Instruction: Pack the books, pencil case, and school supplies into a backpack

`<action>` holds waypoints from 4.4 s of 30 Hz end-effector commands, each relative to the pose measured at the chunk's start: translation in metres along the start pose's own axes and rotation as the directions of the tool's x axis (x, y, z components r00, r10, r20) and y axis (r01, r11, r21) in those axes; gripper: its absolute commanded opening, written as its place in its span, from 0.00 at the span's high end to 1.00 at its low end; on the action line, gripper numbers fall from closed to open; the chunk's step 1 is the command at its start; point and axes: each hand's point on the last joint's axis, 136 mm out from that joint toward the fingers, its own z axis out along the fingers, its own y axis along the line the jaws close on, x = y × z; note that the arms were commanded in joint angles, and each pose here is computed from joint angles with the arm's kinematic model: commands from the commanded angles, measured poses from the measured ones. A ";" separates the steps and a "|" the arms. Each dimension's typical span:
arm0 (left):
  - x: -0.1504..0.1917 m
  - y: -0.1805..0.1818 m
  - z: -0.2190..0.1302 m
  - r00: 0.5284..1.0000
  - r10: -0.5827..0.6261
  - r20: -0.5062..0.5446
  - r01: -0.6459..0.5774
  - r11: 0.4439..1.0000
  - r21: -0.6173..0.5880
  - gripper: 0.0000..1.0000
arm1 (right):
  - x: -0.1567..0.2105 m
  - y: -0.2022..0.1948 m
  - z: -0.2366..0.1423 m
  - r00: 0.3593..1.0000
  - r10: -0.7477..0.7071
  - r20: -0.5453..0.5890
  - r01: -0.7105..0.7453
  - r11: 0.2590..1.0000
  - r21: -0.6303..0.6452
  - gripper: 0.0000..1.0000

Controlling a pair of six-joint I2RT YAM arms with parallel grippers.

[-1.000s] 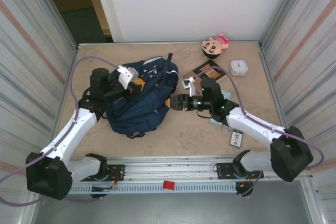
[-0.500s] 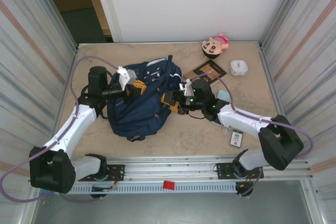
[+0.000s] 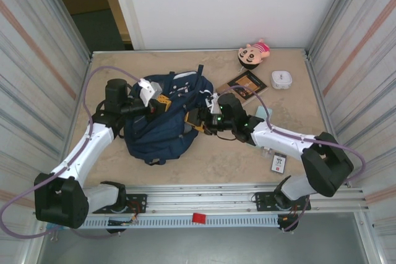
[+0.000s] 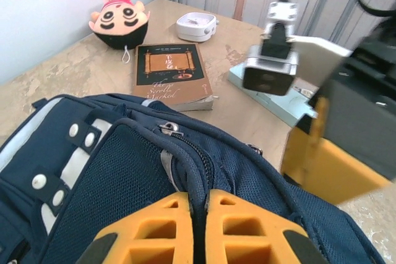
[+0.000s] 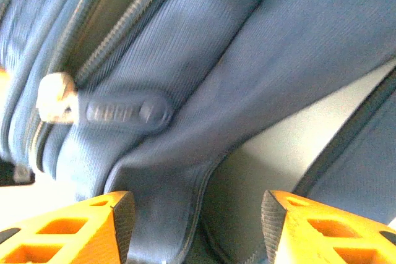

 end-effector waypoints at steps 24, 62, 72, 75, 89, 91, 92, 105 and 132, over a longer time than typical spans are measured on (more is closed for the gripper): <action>-0.073 -0.003 -0.015 0.979 0.059 0.196 -0.055 0.998 -0.028 1.00 | 0.042 0.018 0.017 0.891 -0.438 -0.122 0.452 0.882 0.132 0.67; 0.004 -0.047 0.013 0.978 -0.179 -0.105 0.152 0.962 -0.226 0.35 | -0.003 -0.019 -0.020 0.870 -0.447 -0.206 0.481 0.863 0.157 1.00; 0.046 -0.034 0.042 0.954 -0.155 -0.259 0.097 0.970 -0.223 0.25 | -0.004 -0.021 -0.017 0.862 -0.455 -0.224 0.486 0.867 0.110 1.00; 0.060 -0.010 0.046 0.938 -0.171 -0.301 0.062 0.938 -0.340 0.23 | -0.004 -0.019 -0.017 0.860 -0.460 -0.221 0.489 0.866 0.102 1.00; 0.064 0.008 0.071 0.923 -0.300 -0.240 0.189 0.898 -0.397 1.00 | -0.003 -0.031 -0.022 0.866 -0.448 -0.222 0.482 0.867 0.129 1.00; 0.048 0.009 0.066 0.936 -0.306 -0.174 0.214 0.887 -0.410 1.00 | -0.002 -0.034 -0.024 0.866 -0.447 -0.226 0.483 0.864 0.144 1.00; 0.039 0.012 0.061 0.939 -0.316 -0.133 0.233 0.873 -0.428 1.00 | -0.001 -0.036 -0.025 0.867 -0.442 -0.228 0.480 0.865 0.147 1.00; -0.018 0.040 0.058 0.920 -0.372 0.118 0.380 0.781 -0.496 1.00 | 0.035 -0.007 -0.001 0.874 -0.433 -0.222 0.458 0.886 0.074 1.00; -0.086 0.044 0.055 0.942 -0.251 0.222 0.319 0.876 -0.361 1.00 | 0.017 -0.004 -0.003 0.977 -0.212 0.006 0.211 0.972 0.101 0.41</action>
